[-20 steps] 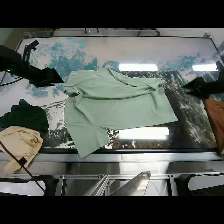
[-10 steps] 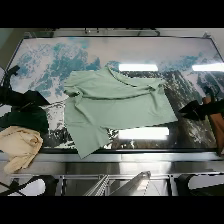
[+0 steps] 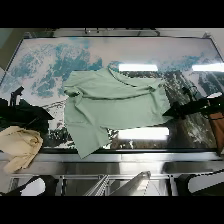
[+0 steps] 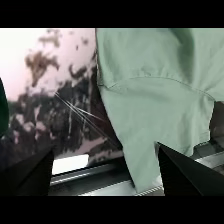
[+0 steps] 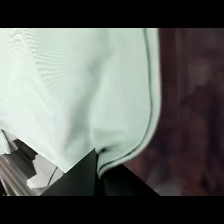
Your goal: Fold the shirts.
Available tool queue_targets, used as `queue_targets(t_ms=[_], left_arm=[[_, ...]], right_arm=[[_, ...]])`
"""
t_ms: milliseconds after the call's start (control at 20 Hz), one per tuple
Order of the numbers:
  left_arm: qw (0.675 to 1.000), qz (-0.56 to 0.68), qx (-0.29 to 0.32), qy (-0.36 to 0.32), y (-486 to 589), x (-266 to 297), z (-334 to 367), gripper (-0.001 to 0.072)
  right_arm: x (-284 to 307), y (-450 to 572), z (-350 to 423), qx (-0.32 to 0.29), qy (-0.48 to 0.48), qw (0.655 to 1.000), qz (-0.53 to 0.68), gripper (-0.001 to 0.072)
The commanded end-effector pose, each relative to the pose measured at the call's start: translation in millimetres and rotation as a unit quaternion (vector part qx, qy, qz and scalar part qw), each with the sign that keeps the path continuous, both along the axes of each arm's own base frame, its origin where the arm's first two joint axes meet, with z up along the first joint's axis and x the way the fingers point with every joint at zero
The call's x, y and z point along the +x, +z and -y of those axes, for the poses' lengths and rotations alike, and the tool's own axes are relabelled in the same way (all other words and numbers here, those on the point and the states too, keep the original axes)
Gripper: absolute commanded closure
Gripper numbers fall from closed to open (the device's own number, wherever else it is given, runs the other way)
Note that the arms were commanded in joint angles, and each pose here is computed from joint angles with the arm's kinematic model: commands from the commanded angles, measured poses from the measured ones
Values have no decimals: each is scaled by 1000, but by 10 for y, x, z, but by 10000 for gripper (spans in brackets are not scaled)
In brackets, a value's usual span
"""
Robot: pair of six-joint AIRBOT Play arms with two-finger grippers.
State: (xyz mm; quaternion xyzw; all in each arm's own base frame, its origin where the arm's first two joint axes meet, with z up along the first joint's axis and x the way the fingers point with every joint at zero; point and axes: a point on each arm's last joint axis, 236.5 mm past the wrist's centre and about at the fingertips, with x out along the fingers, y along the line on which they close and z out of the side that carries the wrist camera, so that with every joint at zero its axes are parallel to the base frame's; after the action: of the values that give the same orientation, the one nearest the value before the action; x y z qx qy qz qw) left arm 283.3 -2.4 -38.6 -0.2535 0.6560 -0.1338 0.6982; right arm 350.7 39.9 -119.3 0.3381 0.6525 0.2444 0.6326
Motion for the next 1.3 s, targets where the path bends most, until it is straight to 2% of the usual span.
queue_targets(t_ms=[0,300,500,550,600,650,700,900,1050,1150,1200,1250], left_arm=[[1000,-4,10,-12,-240,-52,183,17],[999,-36,-3,-24,-791,213,660,17],[995,-65,-16,-73,-975,334,950,18],[993,-76,-30,-83,-979,324,1060,46],[991,-84,-44,-94,-954,314,1170,315],[989,-87,-54,-110,-896,310,1246,664],[986,-83,-60,-128,-809,315,1289,691],[983,-15,-71,-167,-15,457,1247,691],[975,100,-94,-175,1084,505,1178,691],[955,214,-102,-178,1984,443,1180,689],[938,280,-96,-181,2449,371,1178,688],[912,358,-82,-183,2980,251,1188,686]], right_arm=[[42,63,-105,13,2,1000,8,696],[-8,198,-148,23,15,1000,11,696],[-28,322,-164,26,23,999,19,696],[-25,369,-163,25,25,999,24,696],[-36,421,-171,27,29,999,29,697],[-54,488,-182,29,34,998,33,696],[-67,555,-188,30,40,998,40,697],[-43,1084,-210,43,50,992,112,697],[109,2022,-185,106,5,963,247,697],[135,2924,-102,161,-40,913,373,697],[90,3417,-41,183,-62,875,443,697],[-25,3996,34,207,-87,823,521,696]])
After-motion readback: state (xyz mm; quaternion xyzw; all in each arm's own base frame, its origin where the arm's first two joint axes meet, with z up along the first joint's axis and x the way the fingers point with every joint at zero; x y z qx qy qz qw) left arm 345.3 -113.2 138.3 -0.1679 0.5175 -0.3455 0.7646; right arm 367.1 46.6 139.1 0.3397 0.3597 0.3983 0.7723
